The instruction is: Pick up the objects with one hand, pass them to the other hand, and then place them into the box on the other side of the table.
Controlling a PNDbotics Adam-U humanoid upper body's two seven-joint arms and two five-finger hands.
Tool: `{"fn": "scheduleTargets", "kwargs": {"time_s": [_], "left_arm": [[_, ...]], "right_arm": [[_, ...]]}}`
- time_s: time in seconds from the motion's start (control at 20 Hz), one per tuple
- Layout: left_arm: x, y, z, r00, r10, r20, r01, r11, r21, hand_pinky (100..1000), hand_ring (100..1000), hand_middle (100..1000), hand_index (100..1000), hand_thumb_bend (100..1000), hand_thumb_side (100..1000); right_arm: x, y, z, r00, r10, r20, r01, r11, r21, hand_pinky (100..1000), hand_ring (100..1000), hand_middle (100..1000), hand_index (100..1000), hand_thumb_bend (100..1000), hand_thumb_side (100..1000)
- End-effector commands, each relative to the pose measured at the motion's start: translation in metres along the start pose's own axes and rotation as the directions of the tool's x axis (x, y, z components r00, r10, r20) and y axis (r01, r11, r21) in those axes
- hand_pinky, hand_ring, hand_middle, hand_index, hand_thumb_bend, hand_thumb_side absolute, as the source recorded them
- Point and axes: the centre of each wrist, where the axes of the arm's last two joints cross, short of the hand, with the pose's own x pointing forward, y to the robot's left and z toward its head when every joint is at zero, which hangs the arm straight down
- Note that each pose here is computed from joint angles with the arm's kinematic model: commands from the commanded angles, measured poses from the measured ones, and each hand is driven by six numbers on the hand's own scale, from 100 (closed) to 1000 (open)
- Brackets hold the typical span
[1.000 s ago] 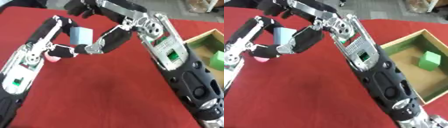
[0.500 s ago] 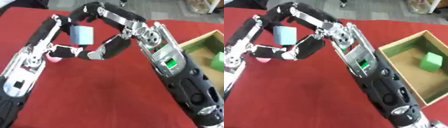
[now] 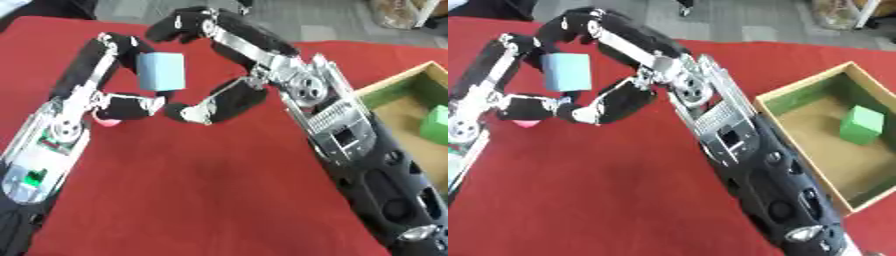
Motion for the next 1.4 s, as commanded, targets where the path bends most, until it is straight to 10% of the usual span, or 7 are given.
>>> {"fn": "scheduleTargets", "kwargs": {"time_s": [0.05, 0.6, 1.4], "left_arm": [[0.005, 0.009, 0.0, 1.0, 0.011, 0.024, -0.011, 1.0, 0.027, 626, 485, 385, 429, 104, 100], [0.015, 0.011, 0.003, 0.995, 0.049, 0.084, -0.053, 0.998, 0.04, 623, 482, 382, 430, 100, 100], [-0.009, -0.013, 0.003, 0.993, 0.095, 0.077, -0.098, 0.994, 0.045, 617, 478, 378, 428, 100, 100]], "right_arm": [[0.009, -0.006, -0.002, 0.998, 0.052, 0.032, -0.05, 0.998, -0.044, 831, 837, 762, 829, 474, 114], [0.008, 0.0, -0.002, 0.989, 0.144, 0.034, -0.142, 0.987, -0.071, 822, 818, 748, 814, 473, 135], [0.012, -0.002, -0.015, 0.996, 0.085, 0.032, -0.084, 0.996, -0.028, 822, 830, 765, 830, 482, 163]]}}
